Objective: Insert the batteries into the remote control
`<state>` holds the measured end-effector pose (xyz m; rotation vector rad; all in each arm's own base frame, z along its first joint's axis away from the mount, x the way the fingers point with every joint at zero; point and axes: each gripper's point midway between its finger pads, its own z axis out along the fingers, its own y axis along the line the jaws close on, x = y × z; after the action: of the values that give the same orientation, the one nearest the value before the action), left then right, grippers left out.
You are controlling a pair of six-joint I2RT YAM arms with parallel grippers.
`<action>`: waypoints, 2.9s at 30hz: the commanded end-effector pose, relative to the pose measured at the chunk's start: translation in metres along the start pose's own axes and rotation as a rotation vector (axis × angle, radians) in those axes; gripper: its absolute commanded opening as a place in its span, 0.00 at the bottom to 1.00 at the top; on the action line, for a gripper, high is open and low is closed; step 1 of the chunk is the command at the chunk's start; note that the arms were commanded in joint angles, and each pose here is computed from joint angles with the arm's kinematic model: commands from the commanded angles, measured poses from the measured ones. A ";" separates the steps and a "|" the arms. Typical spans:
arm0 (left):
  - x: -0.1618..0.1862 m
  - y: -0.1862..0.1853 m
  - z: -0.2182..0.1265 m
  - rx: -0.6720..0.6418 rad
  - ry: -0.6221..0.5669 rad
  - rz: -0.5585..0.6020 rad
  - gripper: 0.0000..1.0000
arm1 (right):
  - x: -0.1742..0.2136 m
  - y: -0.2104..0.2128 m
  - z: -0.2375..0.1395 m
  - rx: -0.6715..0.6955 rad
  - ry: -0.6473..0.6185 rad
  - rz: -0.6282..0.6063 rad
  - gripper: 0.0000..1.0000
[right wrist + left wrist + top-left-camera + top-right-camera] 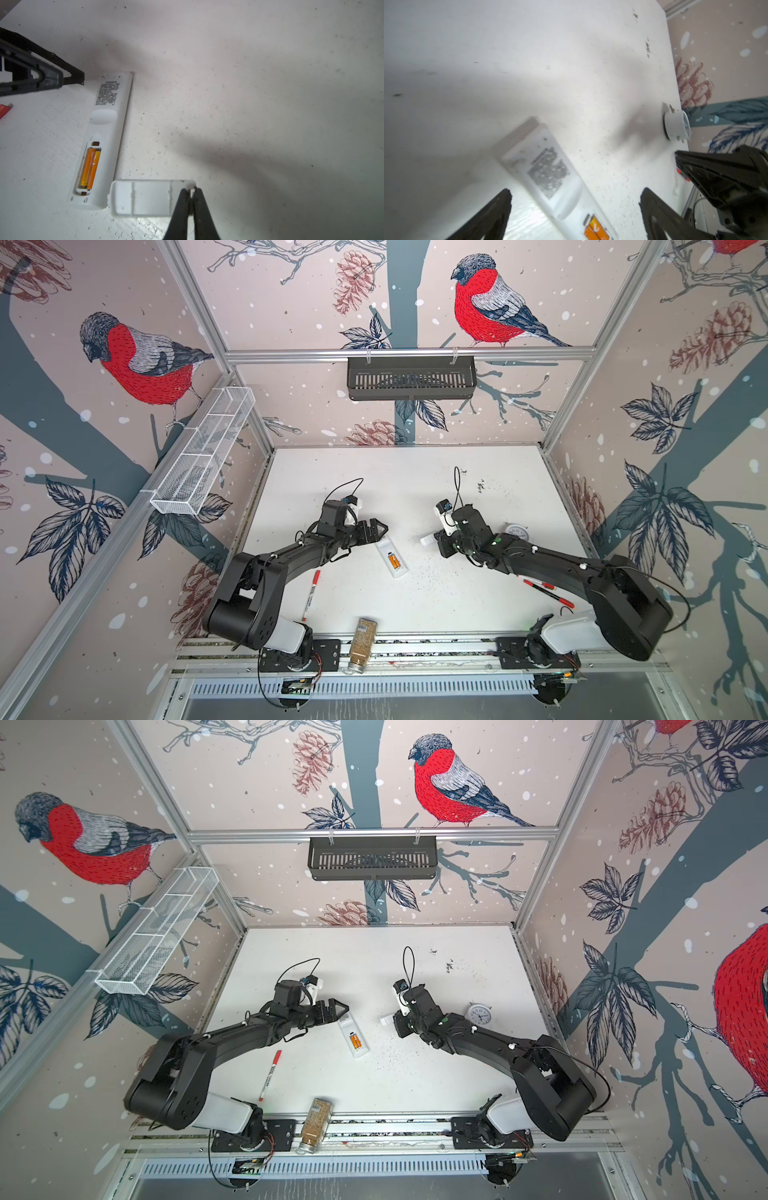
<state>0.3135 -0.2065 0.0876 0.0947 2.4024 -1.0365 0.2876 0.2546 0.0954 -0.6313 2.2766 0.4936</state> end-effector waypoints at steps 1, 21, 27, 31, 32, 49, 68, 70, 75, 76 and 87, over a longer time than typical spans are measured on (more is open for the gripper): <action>0.015 -0.040 0.003 0.129 0.062 0.100 0.93 | -0.016 0.002 -0.003 -0.001 -0.073 0.009 0.09; 0.034 -0.137 0.024 0.464 0.130 0.183 0.23 | -0.035 0.019 -0.045 0.091 -0.275 -0.078 0.09; 0.033 -0.136 0.026 0.458 0.122 0.182 0.03 | -0.035 0.022 -0.047 0.085 -0.287 -0.089 0.11; 0.031 -0.134 0.029 0.453 0.114 0.180 0.00 | -0.033 0.020 -0.047 0.090 -0.280 -0.076 0.19; 0.030 -0.132 0.031 0.442 0.109 0.178 0.00 | -0.032 0.019 -0.047 0.088 -0.274 -0.068 0.25; -0.008 -0.053 0.113 -0.211 -0.068 0.360 0.00 | -0.001 -0.087 -0.061 0.160 -0.177 0.378 0.88; 0.049 -0.078 0.141 -0.431 -0.164 0.583 0.09 | 0.022 -0.133 -0.076 0.256 -0.174 0.508 0.89; 0.059 -0.083 0.143 -0.430 -0.149 0.598 0.27 | 0.022 -0.136 -0.077 0.263 -0.178 0.512 0.89; 0.079 -0.100 0.145 -0.383 -0.120 0.622 0.55 | 0.024 -0.142 -0.079 0.275 -0.183 0.526 0.89; 0.079 -0.108 0.143 -0.363 -0.128 0.634 0.60 | 0.023 -0.142 -0.079 0.271 -0.185 0.526 0.89; 0.047 -0.137 0.088 -0.341 -0.246 0.646 0.97 | 0.033 -0.103 -0.053 0.095 -0.061 0.478 0.89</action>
<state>0.2718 -0.3798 0.0932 0.5465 2.0834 -0.3526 0.3032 0.1155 0.0917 0.0636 2.3502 0.5337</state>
